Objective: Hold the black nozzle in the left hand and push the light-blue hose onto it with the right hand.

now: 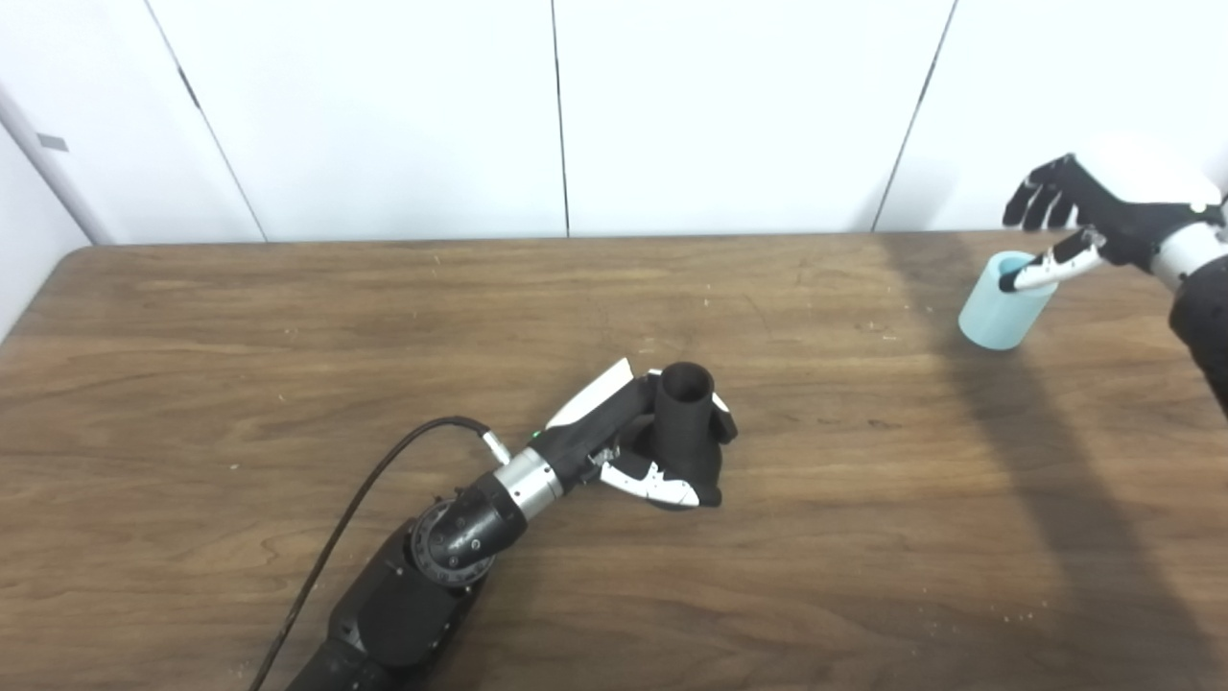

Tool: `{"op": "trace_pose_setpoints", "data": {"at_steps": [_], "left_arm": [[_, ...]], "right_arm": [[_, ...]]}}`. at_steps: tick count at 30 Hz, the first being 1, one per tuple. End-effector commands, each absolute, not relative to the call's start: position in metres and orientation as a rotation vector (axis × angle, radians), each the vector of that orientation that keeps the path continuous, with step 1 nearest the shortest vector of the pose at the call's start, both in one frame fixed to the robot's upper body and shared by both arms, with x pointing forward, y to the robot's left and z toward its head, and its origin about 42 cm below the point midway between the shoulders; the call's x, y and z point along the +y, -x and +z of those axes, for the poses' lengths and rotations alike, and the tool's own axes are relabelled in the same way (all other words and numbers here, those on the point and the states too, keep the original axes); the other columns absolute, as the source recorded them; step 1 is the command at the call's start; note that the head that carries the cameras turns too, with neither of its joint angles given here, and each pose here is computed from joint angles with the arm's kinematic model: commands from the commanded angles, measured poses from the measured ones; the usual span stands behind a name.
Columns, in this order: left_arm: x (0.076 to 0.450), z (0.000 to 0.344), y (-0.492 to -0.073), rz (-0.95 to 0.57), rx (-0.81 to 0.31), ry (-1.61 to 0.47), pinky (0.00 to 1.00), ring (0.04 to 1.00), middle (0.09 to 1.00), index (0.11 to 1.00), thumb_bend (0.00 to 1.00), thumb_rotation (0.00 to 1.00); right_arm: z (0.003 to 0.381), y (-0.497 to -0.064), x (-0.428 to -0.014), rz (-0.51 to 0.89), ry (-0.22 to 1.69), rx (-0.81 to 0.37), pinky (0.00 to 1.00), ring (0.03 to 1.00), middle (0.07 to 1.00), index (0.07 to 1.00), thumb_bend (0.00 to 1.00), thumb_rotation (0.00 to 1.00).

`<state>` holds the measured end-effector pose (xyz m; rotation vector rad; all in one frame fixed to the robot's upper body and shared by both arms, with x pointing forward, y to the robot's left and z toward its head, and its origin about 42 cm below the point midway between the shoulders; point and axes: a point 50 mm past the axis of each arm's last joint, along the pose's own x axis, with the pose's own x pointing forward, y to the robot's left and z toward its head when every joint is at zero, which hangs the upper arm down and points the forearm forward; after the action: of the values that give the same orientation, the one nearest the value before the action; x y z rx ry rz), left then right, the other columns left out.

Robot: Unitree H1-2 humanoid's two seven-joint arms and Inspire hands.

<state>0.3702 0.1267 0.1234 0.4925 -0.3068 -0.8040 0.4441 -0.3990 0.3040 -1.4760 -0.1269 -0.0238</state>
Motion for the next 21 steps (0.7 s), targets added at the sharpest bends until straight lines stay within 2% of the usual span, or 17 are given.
{"op": "trace_pose_setpoints", "data": {"at_steps": [1,4,7,14,21], "left_arm": [[0.154,0.07,-0.349,-0.833,-0.038,-0.598,0.65,0.649,0.559,0.466,0.51,0.0],[0.154,0.069,-0.348,-0.833,-0.034,-0.595,0.65,0.649,0.559,0.466,0.51,0.0],[0.154,0.07,-0.347,-0.835,-0.035,-0.593,0.65,0.649,0.559,0.466,0.51,0.0],[0.156,0.069,-0.347,-0.834,-0.032,-0.597,0.65,0.648,0.559,0.466,0.51,0.0],[0.157,0.07,-0.345,-0.835,-0.028,-0.601,0.65,0.648,0.56,0.466,0.51,0.0]], "right_arm": [[0.334,-0.45,-0.399,-0.097,1.483,-0.214,0.82,0.861,0.877,0.813,0.99,0.33],[0.332,-0.452,-0.398,-0.114,1.493,-0.202,0.94,0.924,0.936,0.846,1.0,0.36],[0.328,-0.454,-0.398,-0.126,1.511,-0.19,0.99,0.946,0.952,0.856,1.0,0.41],[0.314,-0.46,-0.399,-0.123,1.543,-0.149,1.0,0.975,0.994,0.871,1.0,0.45],[0.301,-0.463,-0.396,-0.09,1.54,-0.085,0.99,0.988,1.0,0.889,1.0,0.45]]}}
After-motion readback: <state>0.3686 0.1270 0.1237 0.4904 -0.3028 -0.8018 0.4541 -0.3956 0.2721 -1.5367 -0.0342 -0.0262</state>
